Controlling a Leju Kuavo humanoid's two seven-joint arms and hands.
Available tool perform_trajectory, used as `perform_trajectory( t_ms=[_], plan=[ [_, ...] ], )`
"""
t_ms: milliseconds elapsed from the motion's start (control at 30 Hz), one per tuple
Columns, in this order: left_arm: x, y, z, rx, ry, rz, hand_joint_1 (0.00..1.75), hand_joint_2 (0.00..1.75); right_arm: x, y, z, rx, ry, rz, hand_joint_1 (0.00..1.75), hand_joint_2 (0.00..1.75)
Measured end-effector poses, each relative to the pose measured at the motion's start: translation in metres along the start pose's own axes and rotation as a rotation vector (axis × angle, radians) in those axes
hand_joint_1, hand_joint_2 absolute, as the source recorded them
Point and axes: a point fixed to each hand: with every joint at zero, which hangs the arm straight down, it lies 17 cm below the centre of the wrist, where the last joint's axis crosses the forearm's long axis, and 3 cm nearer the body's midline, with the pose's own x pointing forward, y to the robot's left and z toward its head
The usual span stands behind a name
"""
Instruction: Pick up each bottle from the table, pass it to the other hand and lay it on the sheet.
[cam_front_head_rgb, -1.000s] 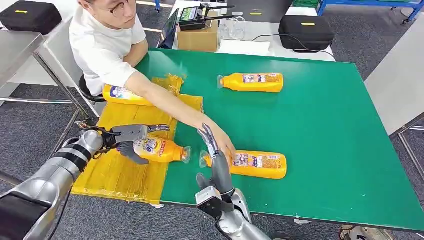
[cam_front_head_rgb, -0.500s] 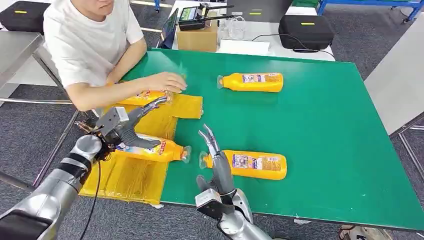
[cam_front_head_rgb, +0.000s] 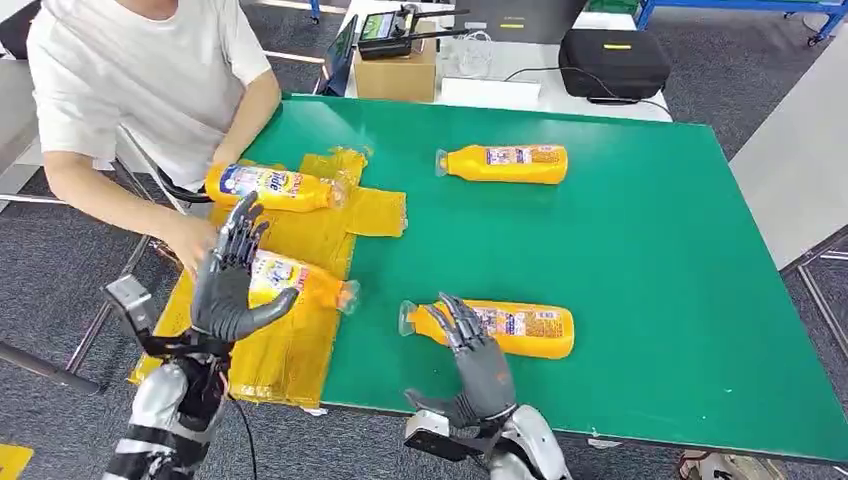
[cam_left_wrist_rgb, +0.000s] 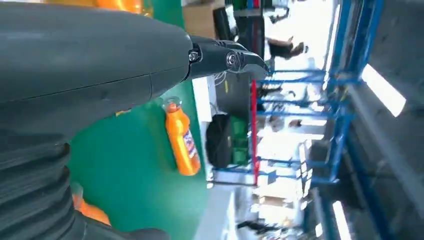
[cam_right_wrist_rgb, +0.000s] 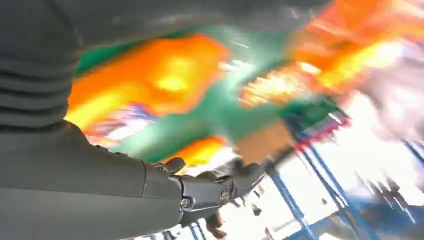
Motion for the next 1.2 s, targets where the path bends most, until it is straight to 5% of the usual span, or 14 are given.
perform_trajectory(
  t_ms=[200, 367, 600, 967, 1200],
  plan=[
    [0.016, -0.006, 0.025, 0.06, -0.033, 0.004, 0.0, 1.75, -0.068, 0.006, 0.055, 0.175, 0.149, 0.164, 0.0, 1.75],
    [0.024, -0.009, 0.025, 0.082, -0.054, 0.01, 0.0, 1.75, -0.111, -0.013, 0.071, 0.212, 0.23, 0.25, 0.0, 1.75],
    [0.027, -0.015, 0.029, 0.088, -0.06, -0.005, 0.0, 1.75, -0.142, -0.047, 0.055, 0.178, 0.255, 0.406, 0.0, 1.75],
    [0.031, -0.017, 0.03, 0.089, -0.081, -0.005, 0.0, 1.75, -0.134, -0.055, 0.034, 0.145, 0.208, 0.423, 0.0, 1.75],
    [0.025, -0.016, 0.037, 0.108, -0.056, -0.003, 0.0, 1.75, -0.164, -0.046, 0.045, 0.228, 0.359, 0.436, 0.0, 1.75]
  ],
)
